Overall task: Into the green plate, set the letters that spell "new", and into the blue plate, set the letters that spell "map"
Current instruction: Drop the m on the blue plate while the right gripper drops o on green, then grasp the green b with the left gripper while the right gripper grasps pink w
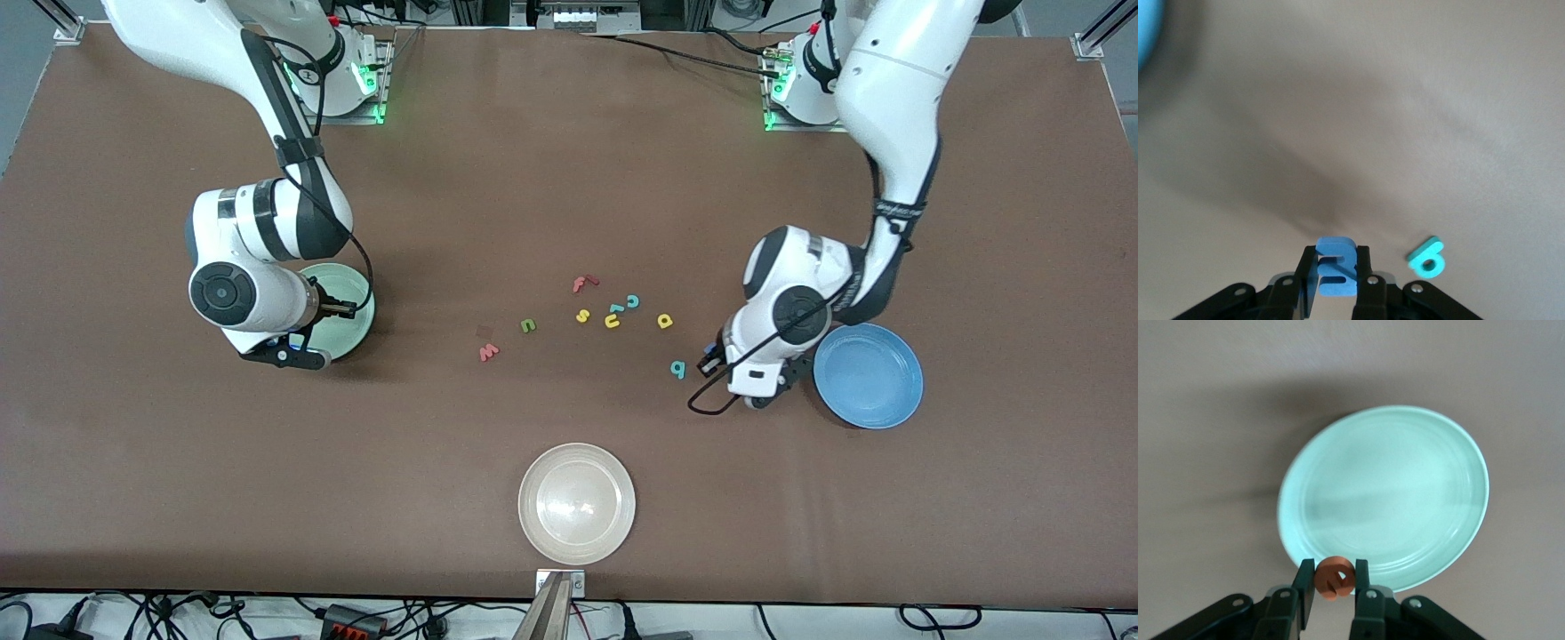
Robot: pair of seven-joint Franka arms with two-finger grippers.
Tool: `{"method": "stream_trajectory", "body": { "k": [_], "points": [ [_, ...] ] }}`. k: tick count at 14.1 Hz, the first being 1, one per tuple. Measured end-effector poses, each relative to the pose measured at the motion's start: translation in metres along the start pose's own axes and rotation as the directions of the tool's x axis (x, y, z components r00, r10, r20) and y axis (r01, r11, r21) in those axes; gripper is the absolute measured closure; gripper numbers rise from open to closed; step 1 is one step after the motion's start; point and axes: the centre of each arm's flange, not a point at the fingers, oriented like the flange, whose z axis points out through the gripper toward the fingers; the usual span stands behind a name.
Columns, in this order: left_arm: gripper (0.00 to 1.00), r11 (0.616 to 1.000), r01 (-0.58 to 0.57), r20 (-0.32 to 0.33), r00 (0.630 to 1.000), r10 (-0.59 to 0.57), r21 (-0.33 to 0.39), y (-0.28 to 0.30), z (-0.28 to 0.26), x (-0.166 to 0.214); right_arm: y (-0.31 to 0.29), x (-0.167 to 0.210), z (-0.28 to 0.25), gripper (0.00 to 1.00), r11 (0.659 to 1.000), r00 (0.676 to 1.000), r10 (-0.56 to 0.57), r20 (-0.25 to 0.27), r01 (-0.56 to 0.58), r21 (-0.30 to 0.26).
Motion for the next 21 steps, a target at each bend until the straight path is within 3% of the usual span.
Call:
{"method": "stream_trajectory", "body": {
  "k": [3,5,7,8,9,12,15,17,20,21],
  "points": [
    [0.73,0.975,-0.221,0.020,0.975,0.221,0.003,-0.045,-0.037,0.045,-0.004,0.001,0.037,0.72,1.000,1.000,-0.004,0.016,0.005,-0.013],
    [0.73,0.936,-0.353,0.031,0.935,0.353,-0.001,-0.077,-0.040,0.075,-0.004,0.001,0.060,0.72,1.000,1.000,-0.004,0.024,0.004,-0.021],
    [0.73,0.884,-0.466,0.026,0.885,0.465,0.042,-0.108,-0.037,0.104,-0.003,0.002,0.070,0.72,1.000,0.999,-0.001,0.032,0.002,-0.026],
    [0.73,0.857,-0.508,0.024,0.861,0.508,0.086,-0.124,-0.035,0.117,-0.002,0.003,0.070,0.68,1.000,1.000,0.003,0.030,-0.002,-0.025],
    [0.73,0.836,-0.536,0.031,0.844,0.536,0.120,-0.139,-0.031,0.129,-0.001,0.005,0.064,0.57,1.000,1.000,0.006,0.020,-0.006,-0.020],
    [0.73,0.802,-0.582,0.040,0.812,0.583,0.136,-0.159,-0.006,0.149,-0.013,0.009,0.020,0.28,1.000,0.999,-0.009,-0.044,0.009,0.011],
    [0.50,0.786,-0.604,0.041,0.796,0.604,0.129,-0.148,0.010,0.144,-0.047,0.006,-0.025,0.00,0.996,0.994,-0.023,-0.106,0.032,0.081],
    [0.31,0.773,-0.623,0.030,0.781,0.624,0.121,-0.136,0.005,0.137,-0.068,0.005,-0.039,0.00,0.990,0.993,-0.025,-0.119,0.041,0.137],
    [0.03,0.725,-0.684,-0.006,0.727,0.686,0.081,-0.091,-0.014,0.106,-0.110,0.005,-0.035,0.00,0.985,0.991,-0.046,-0.123,0.066,0.159],
    [0.00,0.700,-0.711,-0.023,0.700,0.714,0.064,-0.070,-0.023,0.089,-0.130,0.003,-0.030,0.00,0.986,0.992,-0.016,-0.123,0.036,0.162]
  ]
}}
